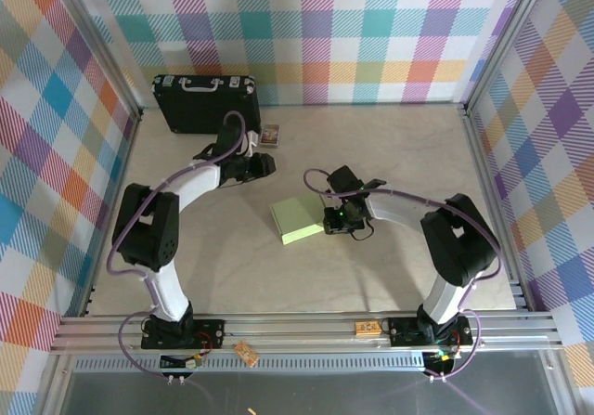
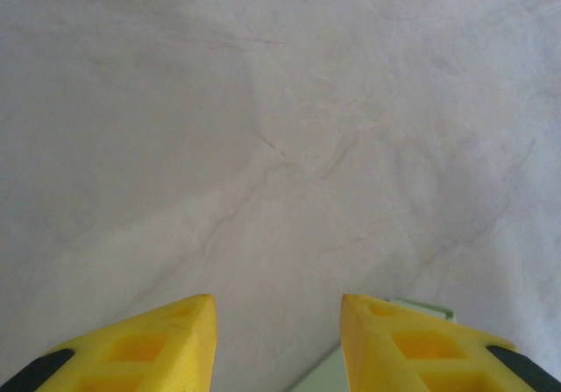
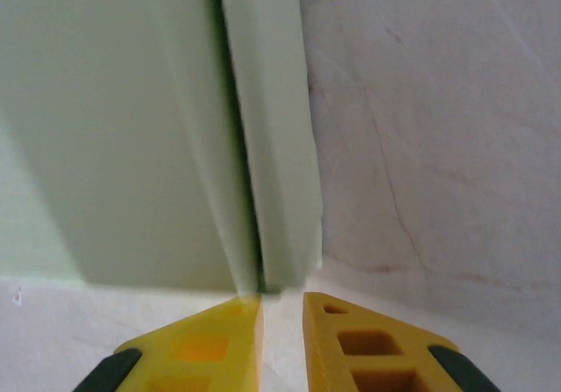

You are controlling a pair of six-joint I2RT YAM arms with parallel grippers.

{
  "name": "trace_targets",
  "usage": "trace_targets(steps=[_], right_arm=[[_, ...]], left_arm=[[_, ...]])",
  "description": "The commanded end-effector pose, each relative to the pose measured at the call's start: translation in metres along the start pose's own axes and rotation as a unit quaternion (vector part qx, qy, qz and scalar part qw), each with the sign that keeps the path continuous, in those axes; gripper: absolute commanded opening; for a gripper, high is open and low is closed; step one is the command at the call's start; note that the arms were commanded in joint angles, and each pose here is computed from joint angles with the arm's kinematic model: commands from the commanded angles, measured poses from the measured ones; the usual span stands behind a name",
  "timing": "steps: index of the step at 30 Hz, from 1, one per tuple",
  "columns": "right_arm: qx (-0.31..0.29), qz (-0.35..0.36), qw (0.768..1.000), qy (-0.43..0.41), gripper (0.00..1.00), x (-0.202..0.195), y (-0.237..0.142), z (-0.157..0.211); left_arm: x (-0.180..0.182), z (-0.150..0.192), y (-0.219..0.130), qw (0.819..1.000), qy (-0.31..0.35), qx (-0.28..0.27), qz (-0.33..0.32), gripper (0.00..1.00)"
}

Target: Fold the paper box

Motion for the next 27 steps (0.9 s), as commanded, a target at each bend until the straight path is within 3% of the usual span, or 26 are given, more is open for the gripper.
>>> trace_targets(steps=[1, 6, 13, 18, 23, 27], right_arm=[[-0.015, -0.029, 0.999, 0.003, 0.19, 0.009, 0.002, -0.026], [-0.019, -0.038, 0.999, -0.003, 0.19, 0.012, 0.007, -0.049], [-0.026, -0.055, 0.998, -0.006, 0.23, 0.023, -0.004, -0.065], [-0.028, -0.045, 0.998, 0.027, 0.29, 0.011, -0.018, -0.05], [0.02, -0.126, 0.99, 0.065, 0.27, 0.018, -0.022, -0.009], [0.031, -0.158, 0.983, 0.093, 0.21, 0.023, -0.016, 0.013]], left_arm=[[-0.01, 0.035, 0.019, 0.998, 0.011, 0.064, 0.016, 0.42], [-0.013, 0.071, 0.014, 0.997, -0.016, 0.075, 0.026, 0.42], [-0.021, 0.104, -0.026, 0.997, -0.035, 0.059, 0.036, 0.44], [-0.023, 0.118, -0.035, 0.996, -0.049, 0.052, 0.048, 0.45], [-0.027, 0.124, -0.031, 0.995, -0.052, 0.055, 0.062, 0.45], [-0.032, 0.123, -0.024, 0.994, -0.05, 0.059, 0.074, 0.45]])
Point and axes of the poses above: each hand's point on the last joint's axis, 136 mm out from that joint toward the fingers, its own y axis out along the fingers, its own x axis along the line the jaws close on, z = x × y, the point moved 2 cm from there along -y, back along the fingers, and after that the axes turned 15 degrees about y, right-handed, at the moved point
